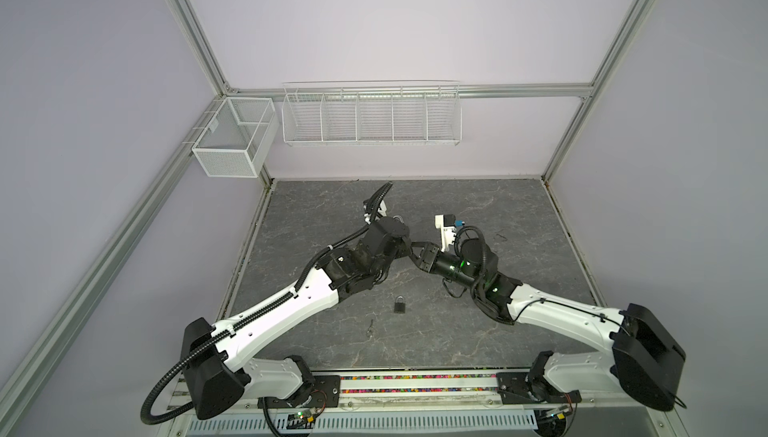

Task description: Unlock with the key

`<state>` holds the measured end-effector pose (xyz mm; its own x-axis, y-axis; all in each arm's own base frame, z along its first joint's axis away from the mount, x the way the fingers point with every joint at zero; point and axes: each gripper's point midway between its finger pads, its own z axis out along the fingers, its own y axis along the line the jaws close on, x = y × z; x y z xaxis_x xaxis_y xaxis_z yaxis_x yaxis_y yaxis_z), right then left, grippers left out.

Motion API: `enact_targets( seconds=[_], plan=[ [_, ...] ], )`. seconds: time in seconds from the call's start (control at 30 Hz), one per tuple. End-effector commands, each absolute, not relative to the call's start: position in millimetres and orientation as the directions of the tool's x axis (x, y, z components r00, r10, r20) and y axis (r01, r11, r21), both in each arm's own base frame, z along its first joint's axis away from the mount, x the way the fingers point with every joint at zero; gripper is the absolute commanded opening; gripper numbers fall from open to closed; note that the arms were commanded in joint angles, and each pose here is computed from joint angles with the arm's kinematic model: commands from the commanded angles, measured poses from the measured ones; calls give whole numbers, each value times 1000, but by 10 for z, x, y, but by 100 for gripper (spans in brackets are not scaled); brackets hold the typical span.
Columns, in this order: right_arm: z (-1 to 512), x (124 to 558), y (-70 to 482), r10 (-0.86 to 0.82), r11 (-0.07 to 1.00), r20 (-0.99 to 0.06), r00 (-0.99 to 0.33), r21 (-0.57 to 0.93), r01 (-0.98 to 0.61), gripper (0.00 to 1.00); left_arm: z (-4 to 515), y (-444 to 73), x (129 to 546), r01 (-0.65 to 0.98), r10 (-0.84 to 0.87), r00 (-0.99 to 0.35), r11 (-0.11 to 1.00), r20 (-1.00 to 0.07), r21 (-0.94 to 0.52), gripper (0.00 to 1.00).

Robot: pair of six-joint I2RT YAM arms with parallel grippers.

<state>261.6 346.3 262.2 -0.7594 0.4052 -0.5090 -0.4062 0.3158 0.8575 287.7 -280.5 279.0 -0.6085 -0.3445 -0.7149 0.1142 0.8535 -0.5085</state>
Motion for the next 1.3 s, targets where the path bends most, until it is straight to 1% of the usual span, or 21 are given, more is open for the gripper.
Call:
enact_targets(
  seconds=[0.0, 0.27, 0.33, 0.8, 0.97, 1.03, 1.27],
  plan=[
    [2733, 2686, 3482, 430, 299, -503, -750, 863, -408, 22, 2970, -2766, 2879, 116, -402, -574, 823, -714, -556, 0],
    [2671, 2761, 3491, 437, 320, -508, -742, 859, -400, 18, 2978, -2785, 2851, 126, -404, -585, 811, -703, -571, 0],
    [2664, 2774, 3491, 436, 325, -513, -739, 856, -402, 15, 2981, -2786, 2845, 127, -408, -586, 807, -700, -576, 0],
    [2685, 2793, 3474, 430, 346, -543, -721, 837, -424, 7, 3068, -2751, 2806, 137, -438, -576, 781, -690, -609, 0],
    [2773, 2752, 3519, 422, 309, -544, -725, 838, -449, 6, 3096, -2805, 2775, 149, -454, -593, 750, -665, -645, 0],
    [2802, 2729, 3549, 415, 290, -527, -742, 849, -441, 6, 3104, -2832, 2762, 159, -459, -600, 734, -655, -660, 0],
    [3106, 2637, 3575, 427, 183, -511, -746, 857, -482, 6, 3094, -2915, 2719, 180, -466, -639, 683, -612, -708, 0]
  ],
)
